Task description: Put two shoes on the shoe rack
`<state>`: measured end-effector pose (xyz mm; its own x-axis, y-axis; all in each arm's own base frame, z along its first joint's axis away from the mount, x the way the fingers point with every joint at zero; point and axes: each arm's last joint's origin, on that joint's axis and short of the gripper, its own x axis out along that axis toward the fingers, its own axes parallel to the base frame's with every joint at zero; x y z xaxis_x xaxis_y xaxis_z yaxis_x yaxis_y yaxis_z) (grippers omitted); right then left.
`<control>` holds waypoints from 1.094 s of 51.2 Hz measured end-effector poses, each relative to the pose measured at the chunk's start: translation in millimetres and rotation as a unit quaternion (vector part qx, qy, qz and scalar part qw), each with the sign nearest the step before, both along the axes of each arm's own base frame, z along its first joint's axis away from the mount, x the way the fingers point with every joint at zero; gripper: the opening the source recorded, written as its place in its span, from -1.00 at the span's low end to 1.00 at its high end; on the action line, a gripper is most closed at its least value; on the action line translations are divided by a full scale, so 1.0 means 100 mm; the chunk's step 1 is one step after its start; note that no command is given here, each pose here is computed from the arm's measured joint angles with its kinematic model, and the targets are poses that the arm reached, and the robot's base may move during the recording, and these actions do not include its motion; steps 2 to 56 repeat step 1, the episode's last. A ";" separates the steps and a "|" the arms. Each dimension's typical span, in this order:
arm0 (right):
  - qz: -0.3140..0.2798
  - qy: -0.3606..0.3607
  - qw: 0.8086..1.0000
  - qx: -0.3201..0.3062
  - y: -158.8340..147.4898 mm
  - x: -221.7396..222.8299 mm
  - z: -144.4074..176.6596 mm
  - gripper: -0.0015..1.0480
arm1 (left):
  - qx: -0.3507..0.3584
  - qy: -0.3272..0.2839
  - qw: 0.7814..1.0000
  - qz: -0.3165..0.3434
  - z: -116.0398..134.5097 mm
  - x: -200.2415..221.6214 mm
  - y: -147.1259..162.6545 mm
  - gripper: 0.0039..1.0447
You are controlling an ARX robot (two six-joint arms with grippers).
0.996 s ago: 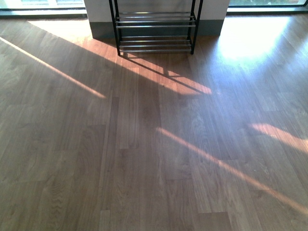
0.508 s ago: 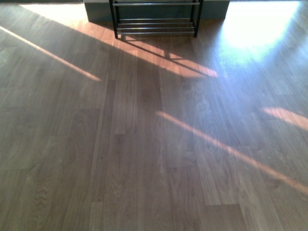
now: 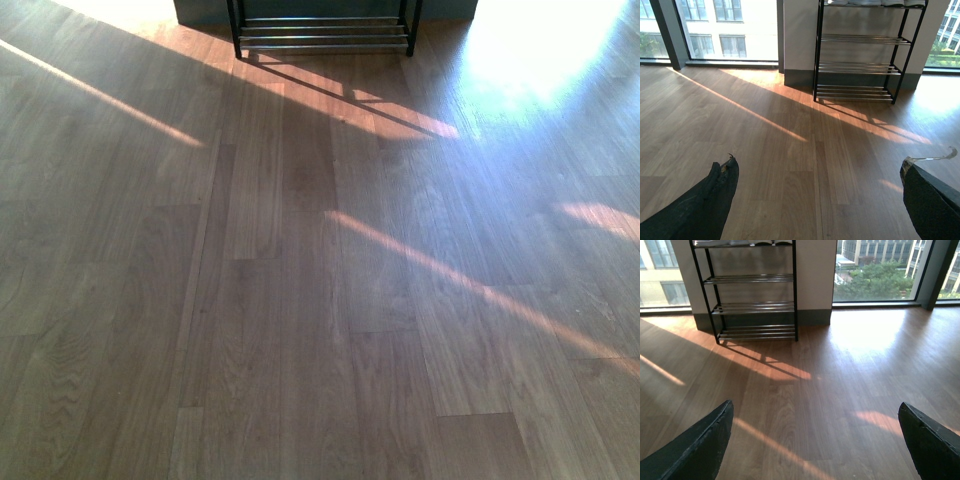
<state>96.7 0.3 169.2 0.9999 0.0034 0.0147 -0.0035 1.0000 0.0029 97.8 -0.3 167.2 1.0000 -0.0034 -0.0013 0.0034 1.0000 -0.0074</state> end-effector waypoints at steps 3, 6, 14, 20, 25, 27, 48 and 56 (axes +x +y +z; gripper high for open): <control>0.000 0.000 1.000 0.000 0.00 0.00 0.00 0.82 | 0.000 0.000 1.000 0.000 0.00 0.00 0.00 0.83; 0.000 0.000 1.000 0.000 0.00 0.00 0.00 0.82 | 0.000 0.000 1.000 0.000 0.00 0.00 0.00 0.83; 0.000 0.000 1.000 0.000 0.00 0.00 0.00 0.82 | 0.000 0.000 1.000 0.000 0.00 0.00 0.00 0.83; 0.000 0.000 1.000 0.000 0.00 0.00 0.00 0.82 | 0.000 0.000 1.000 0.000 0.00 0.00 0.00 0.83; 0.000 0.000 1.000 0.000 0.00 0.00 0.00 0.82 | 0.000 0.000 1.000 0.000 0.00 0.00 0.00 0.83; 0.000 0.000 1.000 0.000 0.00 0.00 0.00 0.82 | 0.000 0.000 1.000 0.000 0.00 0.00 0.00 0.83; 0.000 0.000 1.000 0.000 0.00 0.00 0.00 0.82 | 0.000 0.000 1.000 0.000 0.00 0.00 0.00 0.83; 0.000 0.000 1.000 0.000 0.00 0.00 0.00 0.82 | 0.000 0.000 1.000 0.000 0.00 0.00 0.00 0.83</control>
